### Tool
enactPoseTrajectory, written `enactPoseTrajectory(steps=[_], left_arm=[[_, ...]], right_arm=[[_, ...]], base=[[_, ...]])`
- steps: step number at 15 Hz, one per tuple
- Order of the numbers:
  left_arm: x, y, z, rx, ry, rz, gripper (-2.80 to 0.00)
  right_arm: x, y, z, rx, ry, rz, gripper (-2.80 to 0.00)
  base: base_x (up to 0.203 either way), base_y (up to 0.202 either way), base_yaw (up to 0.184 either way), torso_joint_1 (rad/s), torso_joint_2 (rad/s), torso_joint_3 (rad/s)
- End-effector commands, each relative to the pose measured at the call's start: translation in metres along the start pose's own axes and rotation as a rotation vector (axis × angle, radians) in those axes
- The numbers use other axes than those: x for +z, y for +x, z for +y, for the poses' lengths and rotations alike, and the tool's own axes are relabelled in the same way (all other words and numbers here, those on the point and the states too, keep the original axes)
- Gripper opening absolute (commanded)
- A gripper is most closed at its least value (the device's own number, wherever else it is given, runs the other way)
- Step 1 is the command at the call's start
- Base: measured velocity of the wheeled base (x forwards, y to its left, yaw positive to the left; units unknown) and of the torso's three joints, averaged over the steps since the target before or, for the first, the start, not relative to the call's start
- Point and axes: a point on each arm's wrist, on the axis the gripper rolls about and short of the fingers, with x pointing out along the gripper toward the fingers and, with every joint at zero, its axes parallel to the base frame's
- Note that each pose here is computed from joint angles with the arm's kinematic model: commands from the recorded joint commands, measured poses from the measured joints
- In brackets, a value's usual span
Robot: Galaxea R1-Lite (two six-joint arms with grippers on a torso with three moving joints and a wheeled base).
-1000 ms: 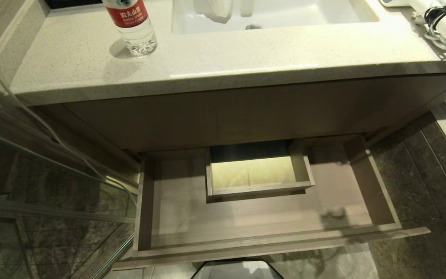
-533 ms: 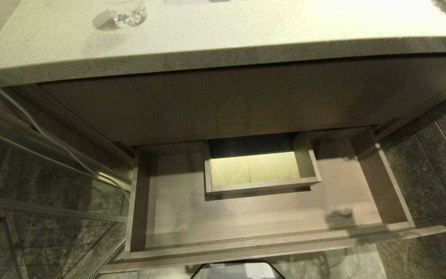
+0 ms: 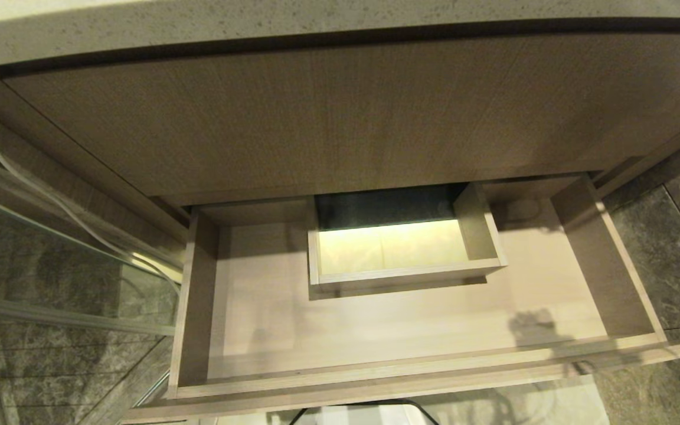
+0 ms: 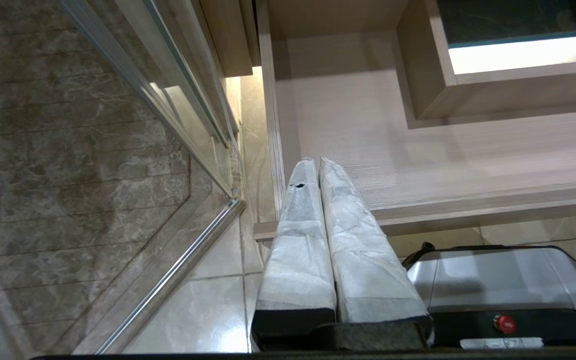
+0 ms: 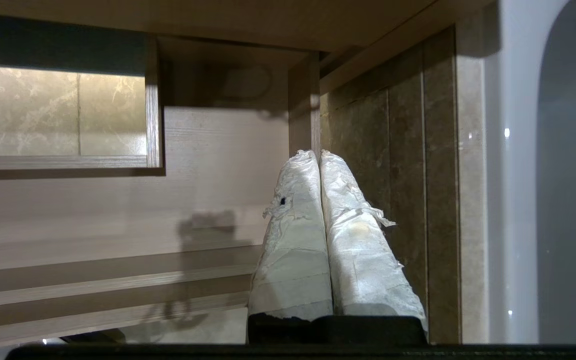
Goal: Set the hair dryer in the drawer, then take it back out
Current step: Close the drawer
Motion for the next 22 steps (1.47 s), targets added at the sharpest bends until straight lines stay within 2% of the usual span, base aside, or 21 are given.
enactPoseTrajectory(steps=[1, 5, 7, 8, 10, 13, 15, 20, 22], left_arm=[[0.0, 0.0, 0.0, 0.0, 0.0, 0.0, -2.8], [0.0, 0.0, 0.0, 0.0, 0.0, -0.001, -2.8], [0.0, 0.0, 0.0, 0.0, 0.0, 0.0, -2.8], [0.0, 0.0, 0.0, 0.0, 0.0, 0.0, -2.8], [0.0, 0.0, 0.0, 0.0, 0.0, 0.0, -2.8], [0.0, 0.0, 0.0, 0.0, 0.0, 0.0, -2.8], [0.0, 0.0, 0.0, 0.0, 0.0, 0.0, -2.8], [0.0, 0.0, 0.0, 0.0, 0.0, 0.0, -2.8], [0.0, 0.0, 0.0, 0.0, 0.0, 0.0, -2.8]], right_arm=[[-0.004, -0.001, 0.001, 0.004, -0.003, 0.011, -2.8], [-0.014, -0.002, 0.005, 0.014, -0.004, 0.035, -2.8], [-0.018, 0.001, 0.006, 0.022, -0.006, 0.068, -2.8], [-0.024, 0.003, 0.008, 0.036, -0.008, 0.113, -2.8], [-0.044, 0.013, 0.014, 0.075, -0.008, 0.258, -2.8], [-0.093, 0.03, 0.032, 0.173, 0.047, 0.57, -2.8], [-0.126, 0.051, 0.043, 0.209, 0.062, 0.724, -2.8], [-0.192, 0.106, 0.05, 0.232, 0.11, 1.053, -2.8], [-0.206, 0.125, 0.051, 0.255, 0.107, 1.132, -2.8]], base=[[0.0, 0.0, 0.0, -0.29, 0.5, 0.199], [0.0, 0.0, 0.0, -0.3, 0.48, 0.177], [0.0, 0.0, 0.0, -0.312, 0.42, 0.122], [0.0, 0.0, 0.0, -0.066, 0.27, 0.204], [0.0, 0.0, 0.0, 0.005, 0.19, 0.192], [0.0, 0.0, 0.0, 0.051, 0.04, 0.097], [0.0, 0.0, 0.0, 0.054, 0.04, 0.045], [0.0, 0.0, 0.0, 0.024, 0.01, 0.033], [0.0, 0.0, 0.0, 0.0, 0.0, 0.0]])
